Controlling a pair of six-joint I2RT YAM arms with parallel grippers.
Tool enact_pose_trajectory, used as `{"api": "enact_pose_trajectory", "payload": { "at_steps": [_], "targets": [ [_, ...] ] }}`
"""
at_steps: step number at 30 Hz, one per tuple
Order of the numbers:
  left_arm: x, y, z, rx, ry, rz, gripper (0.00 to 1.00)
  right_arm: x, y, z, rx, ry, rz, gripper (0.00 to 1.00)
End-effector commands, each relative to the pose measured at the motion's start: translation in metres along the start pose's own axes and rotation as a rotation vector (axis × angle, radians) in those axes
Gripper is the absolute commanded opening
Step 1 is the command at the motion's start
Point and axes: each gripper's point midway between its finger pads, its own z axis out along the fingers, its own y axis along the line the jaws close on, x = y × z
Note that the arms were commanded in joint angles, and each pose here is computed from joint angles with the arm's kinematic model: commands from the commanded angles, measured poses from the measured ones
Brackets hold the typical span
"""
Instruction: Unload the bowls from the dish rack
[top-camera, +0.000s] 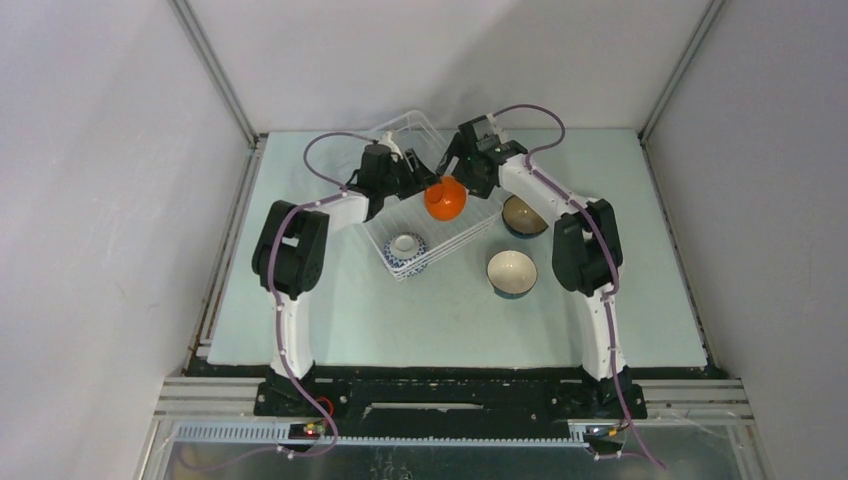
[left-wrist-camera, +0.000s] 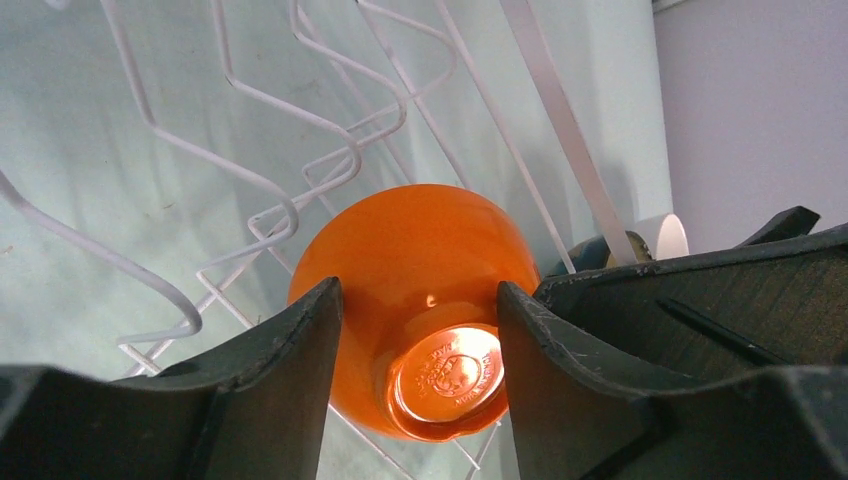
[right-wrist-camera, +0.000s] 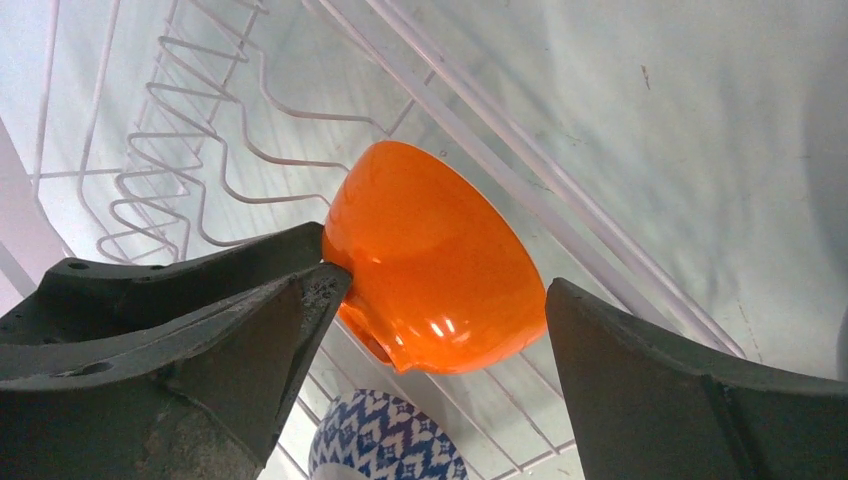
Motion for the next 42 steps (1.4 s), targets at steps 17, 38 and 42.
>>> {"api": "enact_pose_trajectory", "payload": {
  "at_steps": [17, 38, 42],
  "targets": [
    [0.055, 0.036, -0.019, -0.014, 0.112, -0.035, 0.53, 0.034, -0.01, 0.032, 0.164, -0.001, -0.081, 1.0],
    [0.038, 0.033, -0.037, 0.009, 0.08, -0.054, 0.54, 0.059, 0.054, -0.022, -0.355, 0.123, -0.079, 0.33],
    [0.033, 0.028, -0.039, 0.009, 0.074, -0.053, 0.54, 0.063, 0.049, -0.019, -0.351, 0.149, -0.119, 0.32]
  ]
}}
